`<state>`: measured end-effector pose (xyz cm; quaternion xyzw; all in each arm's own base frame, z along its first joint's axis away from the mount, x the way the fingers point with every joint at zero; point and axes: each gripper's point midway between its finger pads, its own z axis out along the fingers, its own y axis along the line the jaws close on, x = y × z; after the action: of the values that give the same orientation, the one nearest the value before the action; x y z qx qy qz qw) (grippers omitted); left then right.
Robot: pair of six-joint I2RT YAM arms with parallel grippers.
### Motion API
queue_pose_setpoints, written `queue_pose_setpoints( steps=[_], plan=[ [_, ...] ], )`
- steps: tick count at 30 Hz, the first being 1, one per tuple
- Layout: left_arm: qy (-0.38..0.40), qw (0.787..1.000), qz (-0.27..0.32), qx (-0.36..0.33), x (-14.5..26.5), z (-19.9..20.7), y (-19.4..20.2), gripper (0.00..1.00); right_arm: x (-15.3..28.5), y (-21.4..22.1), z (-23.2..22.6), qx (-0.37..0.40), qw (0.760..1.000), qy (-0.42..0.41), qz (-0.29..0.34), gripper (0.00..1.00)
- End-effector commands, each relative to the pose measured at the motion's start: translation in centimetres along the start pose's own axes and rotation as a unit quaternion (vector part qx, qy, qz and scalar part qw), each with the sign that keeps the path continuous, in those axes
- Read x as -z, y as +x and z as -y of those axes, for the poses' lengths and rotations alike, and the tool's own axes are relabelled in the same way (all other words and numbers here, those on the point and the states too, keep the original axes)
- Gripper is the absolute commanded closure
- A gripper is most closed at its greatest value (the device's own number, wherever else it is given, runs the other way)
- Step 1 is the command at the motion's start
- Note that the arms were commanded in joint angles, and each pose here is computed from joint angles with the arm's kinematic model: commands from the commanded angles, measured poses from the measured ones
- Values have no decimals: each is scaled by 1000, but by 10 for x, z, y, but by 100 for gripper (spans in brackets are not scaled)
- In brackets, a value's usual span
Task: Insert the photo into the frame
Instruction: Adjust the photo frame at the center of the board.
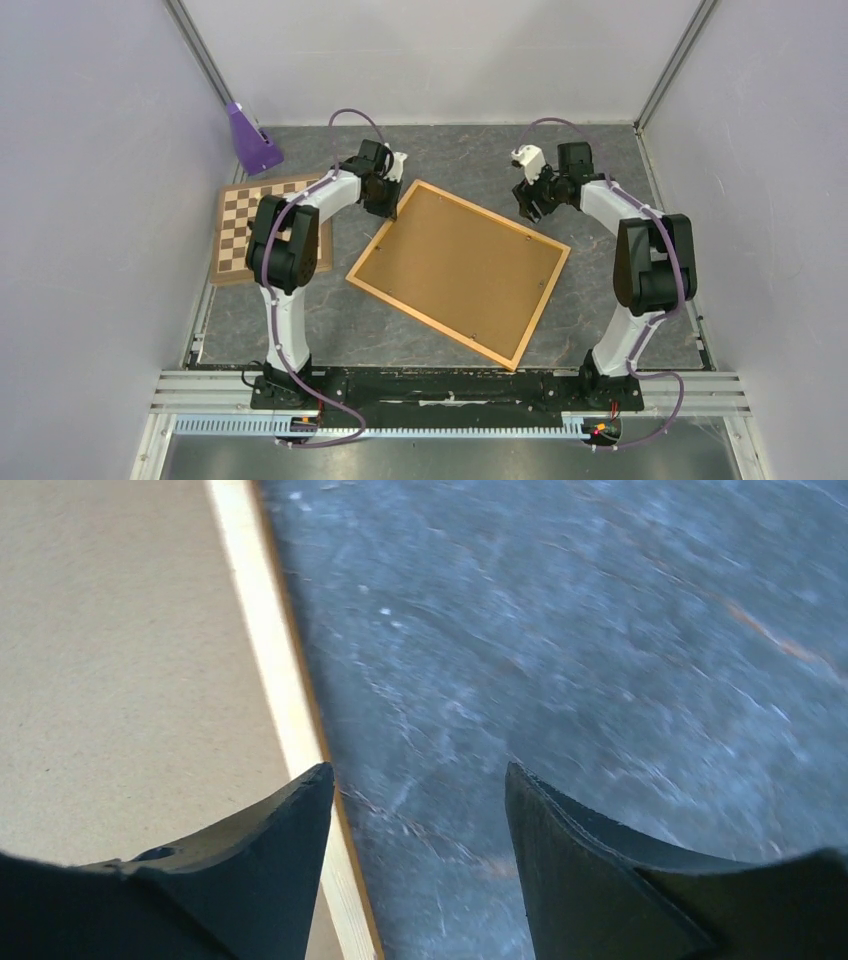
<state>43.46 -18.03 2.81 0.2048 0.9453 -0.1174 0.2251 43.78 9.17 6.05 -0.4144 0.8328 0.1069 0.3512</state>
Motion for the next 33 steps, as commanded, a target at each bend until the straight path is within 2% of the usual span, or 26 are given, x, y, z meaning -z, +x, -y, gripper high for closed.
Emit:
queue_pose_setpoints(
  steps=[1, 9, 18, 23, 33],
  plan=[
    [-30, 994, -6, 110, 3, -6, 25, 98, 33, -18, 23, -67, 994, 79, 21, 33],
    [-11, 977, -5, 215, -4, 9, 56, 98, 63, 15, 15, -112, 985, 131, -10, 30],
    [-16, 961, 48, 272, 8, 11, 65, 98, 80, 57, -7, -144, 980, 129, -41, 31],
    [-7, 955, 53, 293, 8, 17, 72, 98, 75, 74, -25, -159, 979, 111, -56, 31],
    [3, 955, 35, 293, -2, 23, 83, 98, 69, 104, -54, -170, 979, 79, -85, 34]
  ],
)
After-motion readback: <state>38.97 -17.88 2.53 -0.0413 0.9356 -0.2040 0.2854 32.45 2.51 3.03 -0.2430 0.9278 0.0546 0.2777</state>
